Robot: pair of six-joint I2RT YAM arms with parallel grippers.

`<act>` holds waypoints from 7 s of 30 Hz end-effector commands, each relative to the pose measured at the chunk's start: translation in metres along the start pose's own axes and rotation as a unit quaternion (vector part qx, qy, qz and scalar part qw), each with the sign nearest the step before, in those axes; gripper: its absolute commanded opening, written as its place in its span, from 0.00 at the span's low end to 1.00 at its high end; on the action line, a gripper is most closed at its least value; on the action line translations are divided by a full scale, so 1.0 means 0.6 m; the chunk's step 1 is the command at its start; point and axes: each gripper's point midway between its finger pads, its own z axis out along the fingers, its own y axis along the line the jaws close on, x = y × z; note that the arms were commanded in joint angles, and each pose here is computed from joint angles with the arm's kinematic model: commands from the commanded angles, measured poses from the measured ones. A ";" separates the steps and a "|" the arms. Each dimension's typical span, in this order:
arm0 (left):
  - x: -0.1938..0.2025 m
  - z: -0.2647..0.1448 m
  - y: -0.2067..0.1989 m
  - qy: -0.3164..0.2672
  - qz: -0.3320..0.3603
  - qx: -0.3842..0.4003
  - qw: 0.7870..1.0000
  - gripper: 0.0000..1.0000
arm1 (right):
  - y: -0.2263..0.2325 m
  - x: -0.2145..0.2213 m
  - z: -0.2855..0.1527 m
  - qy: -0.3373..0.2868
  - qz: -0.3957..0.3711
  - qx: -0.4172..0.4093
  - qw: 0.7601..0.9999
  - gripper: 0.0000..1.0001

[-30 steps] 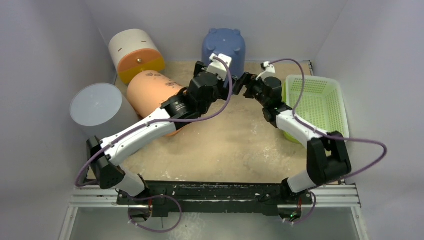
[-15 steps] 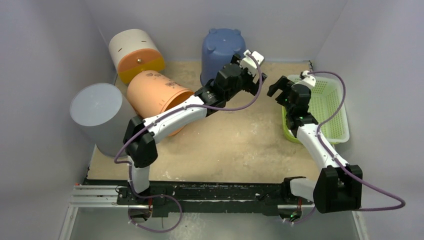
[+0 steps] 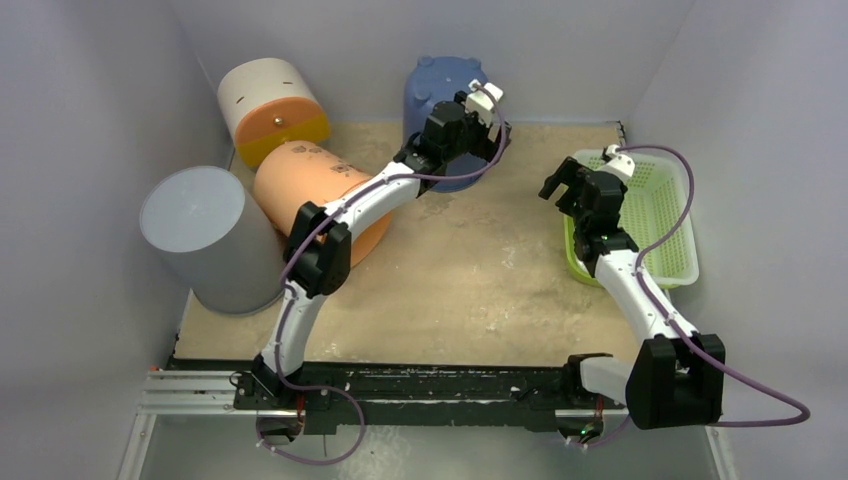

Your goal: Turn the large container upside down

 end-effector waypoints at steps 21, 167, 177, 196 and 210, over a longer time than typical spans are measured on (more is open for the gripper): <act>0.058 -0.205 0.310 -0.033 -0.007 -0.588 0.808 0.89 | 0.008 0.011 0.007 0.001 -0.022 -0.033 0.999 1.00; -0.285 -0.557 0.154 0.008 -0.046 -0.339 0.940 0.88 | 0.292 0.365 -0.353 0.225 0.072 -0.671 0.703 0.03; -0.303 -0.551 0.136 0.012 -0.025 -0.349 0.937 0.88 | 0.368 0.244 -0.432 0.123 0.058 -0.778 0.613 0.00; -0.300 -0.551 0.133 0.027 -0.007 -0.359 0.933 0.88 | 0.465 0.248 -0.460 0.135 0.069 -0.834 0.530 0.00; -0.285 -0.547 0.134 0.034 -0.003 -0.362 0.932 0.88 | 0.343 0.348 -0.340 0.212 0.067 -0.732 0.644 0.10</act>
